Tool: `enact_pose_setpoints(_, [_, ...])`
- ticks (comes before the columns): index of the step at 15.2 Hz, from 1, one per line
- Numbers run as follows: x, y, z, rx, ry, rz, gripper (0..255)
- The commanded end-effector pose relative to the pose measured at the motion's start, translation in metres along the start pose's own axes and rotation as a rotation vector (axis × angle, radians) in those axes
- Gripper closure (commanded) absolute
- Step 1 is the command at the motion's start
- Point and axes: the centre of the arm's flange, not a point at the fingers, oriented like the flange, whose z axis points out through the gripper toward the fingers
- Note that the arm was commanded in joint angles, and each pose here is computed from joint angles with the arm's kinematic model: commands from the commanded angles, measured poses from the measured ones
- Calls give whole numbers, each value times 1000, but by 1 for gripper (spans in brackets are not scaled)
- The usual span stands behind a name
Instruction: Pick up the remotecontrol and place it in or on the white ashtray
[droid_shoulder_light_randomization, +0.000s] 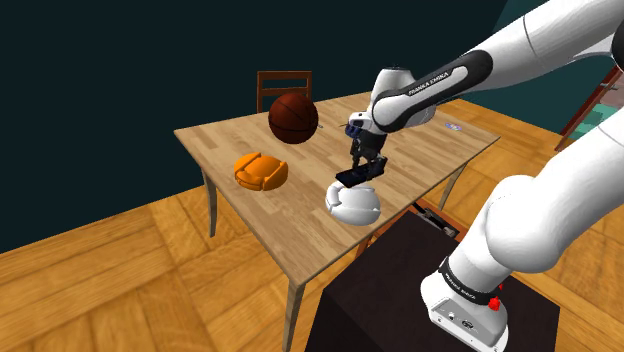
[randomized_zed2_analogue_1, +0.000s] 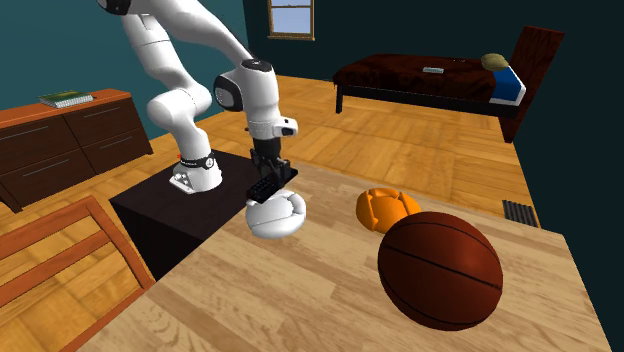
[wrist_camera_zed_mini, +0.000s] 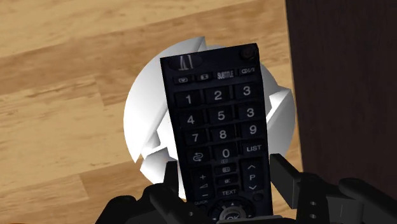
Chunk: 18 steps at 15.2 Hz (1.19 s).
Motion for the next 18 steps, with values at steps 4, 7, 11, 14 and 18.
enact_pose_setpoints(4, [0, -3, 24, -1, 0, 0, 255])
enact_pose_setpoints(7, [-1, -2, 40, -1, 0, 0, 255])
enact_pose_setpoints(11, [-2, -2, 61, -1, 0, 0, 255])
enact_pose_setpoints(14, [-2, -2, 75, -1, 0, 0, 255])
enact_pose_setpoints(18, [-2, -2, 75, -1, 0, 0, 255])
